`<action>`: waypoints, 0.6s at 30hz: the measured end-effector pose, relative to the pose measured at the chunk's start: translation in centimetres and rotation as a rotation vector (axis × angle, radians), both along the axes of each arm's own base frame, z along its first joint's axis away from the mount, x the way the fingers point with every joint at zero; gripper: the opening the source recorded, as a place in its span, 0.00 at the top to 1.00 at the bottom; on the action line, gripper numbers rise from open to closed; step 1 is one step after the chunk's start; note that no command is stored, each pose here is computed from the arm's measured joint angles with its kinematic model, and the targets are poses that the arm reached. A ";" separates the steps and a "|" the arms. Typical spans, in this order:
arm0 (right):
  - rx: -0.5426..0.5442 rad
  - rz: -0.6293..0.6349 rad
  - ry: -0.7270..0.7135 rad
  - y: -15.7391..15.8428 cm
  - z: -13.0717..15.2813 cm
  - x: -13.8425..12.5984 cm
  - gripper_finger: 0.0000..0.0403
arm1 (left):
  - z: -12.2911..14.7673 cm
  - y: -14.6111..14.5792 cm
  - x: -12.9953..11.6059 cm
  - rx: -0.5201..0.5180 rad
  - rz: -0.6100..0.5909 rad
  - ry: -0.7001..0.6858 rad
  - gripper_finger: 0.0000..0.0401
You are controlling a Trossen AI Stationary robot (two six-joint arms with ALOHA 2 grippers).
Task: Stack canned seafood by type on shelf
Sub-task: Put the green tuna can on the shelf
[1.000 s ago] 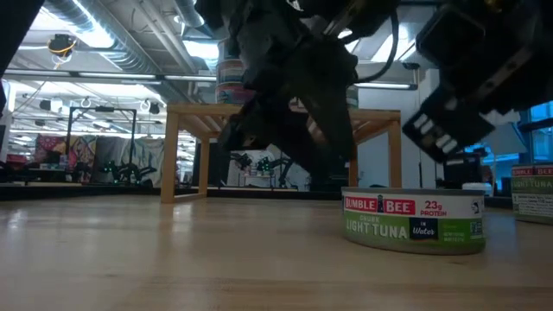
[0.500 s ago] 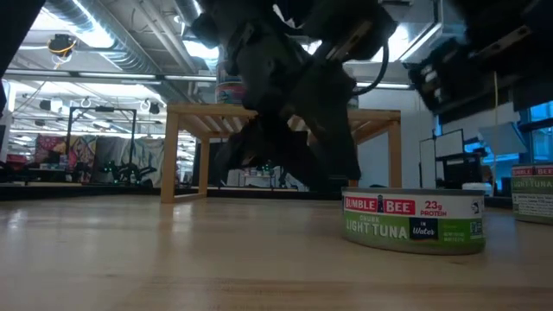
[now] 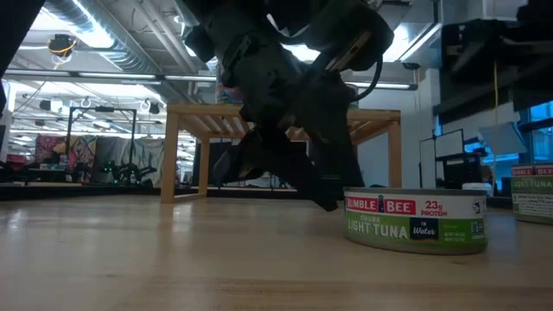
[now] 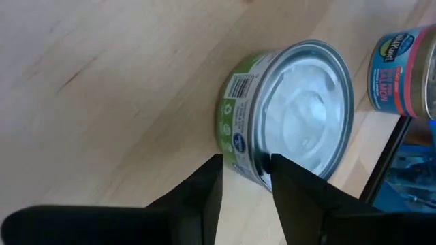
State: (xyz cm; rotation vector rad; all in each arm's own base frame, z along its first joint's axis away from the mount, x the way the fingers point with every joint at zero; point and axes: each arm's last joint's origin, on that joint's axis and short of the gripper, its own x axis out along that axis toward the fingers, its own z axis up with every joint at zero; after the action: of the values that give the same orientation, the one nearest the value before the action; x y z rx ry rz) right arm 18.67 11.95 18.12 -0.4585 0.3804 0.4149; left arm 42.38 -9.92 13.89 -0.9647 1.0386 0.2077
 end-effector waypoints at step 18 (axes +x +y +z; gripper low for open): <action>-0.040 0.049 0.096 1.2 -3.2 1.1 0.40 | 0.1 0.0 0.0 -0.003 0.023 0.001 0.99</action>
State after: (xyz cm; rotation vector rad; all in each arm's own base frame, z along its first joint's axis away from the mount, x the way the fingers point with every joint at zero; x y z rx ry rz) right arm 19.77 13.10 14.93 -0.4887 0.4718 0.4792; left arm 42.39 -9.91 13.98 -0.9801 1.0296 0.2260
